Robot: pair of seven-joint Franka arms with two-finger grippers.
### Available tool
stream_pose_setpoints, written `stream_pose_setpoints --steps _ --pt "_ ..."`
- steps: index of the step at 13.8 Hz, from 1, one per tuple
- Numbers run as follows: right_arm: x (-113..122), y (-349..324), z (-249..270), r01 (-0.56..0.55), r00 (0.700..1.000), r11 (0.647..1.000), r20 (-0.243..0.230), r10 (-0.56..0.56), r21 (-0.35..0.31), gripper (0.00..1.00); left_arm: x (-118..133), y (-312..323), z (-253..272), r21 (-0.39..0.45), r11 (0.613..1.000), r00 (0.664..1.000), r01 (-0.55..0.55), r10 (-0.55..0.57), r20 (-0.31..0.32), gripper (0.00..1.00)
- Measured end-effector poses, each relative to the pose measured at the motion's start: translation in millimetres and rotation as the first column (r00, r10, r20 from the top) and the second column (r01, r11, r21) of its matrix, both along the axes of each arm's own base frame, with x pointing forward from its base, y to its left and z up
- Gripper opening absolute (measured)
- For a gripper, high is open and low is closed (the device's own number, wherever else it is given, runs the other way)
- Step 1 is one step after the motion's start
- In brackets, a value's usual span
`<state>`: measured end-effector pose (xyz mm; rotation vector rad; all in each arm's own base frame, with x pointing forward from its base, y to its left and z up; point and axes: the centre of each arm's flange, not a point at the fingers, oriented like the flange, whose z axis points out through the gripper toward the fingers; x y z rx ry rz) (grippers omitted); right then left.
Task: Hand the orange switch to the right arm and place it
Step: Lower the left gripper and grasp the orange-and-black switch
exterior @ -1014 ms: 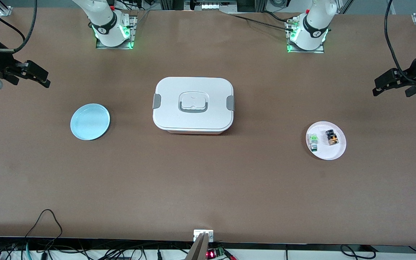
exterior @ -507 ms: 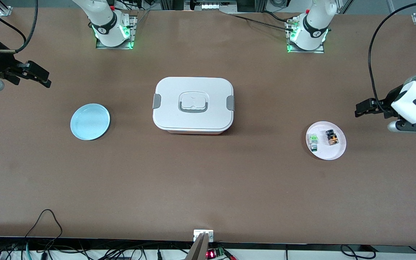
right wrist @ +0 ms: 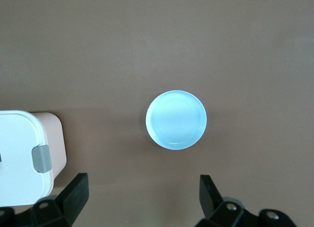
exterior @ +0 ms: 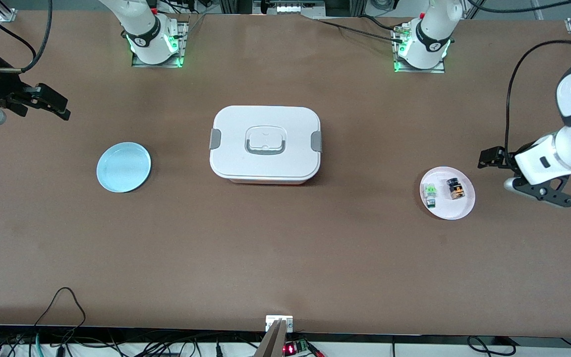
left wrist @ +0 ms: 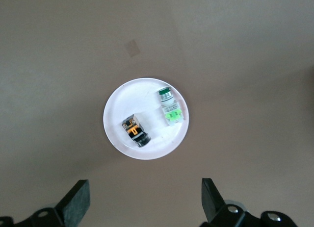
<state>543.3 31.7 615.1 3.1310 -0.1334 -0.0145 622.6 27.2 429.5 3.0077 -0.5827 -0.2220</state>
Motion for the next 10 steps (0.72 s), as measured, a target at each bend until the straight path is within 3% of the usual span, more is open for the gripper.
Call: stream_pose_setpoints --steps 2,4,8,10 --pt "0 0 0 0.0 1.0 1.0 0.0 0.0 0.0 1.0 -2 11 -44 -0.02 0.997 0.997 0.076 -0.076 -0.022 1.0" --pt "0 0 0 0.0 1.0 1.0 0.0 0.0 0.0 1.0 -2 25 -93 -0.041 0.983 0.984 0.178 -0.178 -0.001 1.0" --pt "0 0 1 0.0 1.0 1.0 0.004 0.0 0.0 1.0 -2 47 -180 -0.071 0.91 0.912 0.408 -0.403 0.075 1.0" --pt "0 0 1 -0.001 1.0 1.0 0.004 0.001 0.0 1.0 -4 54 -207 -0.097 0.877 0.882 0.47 -0.462 0.093 1.0"
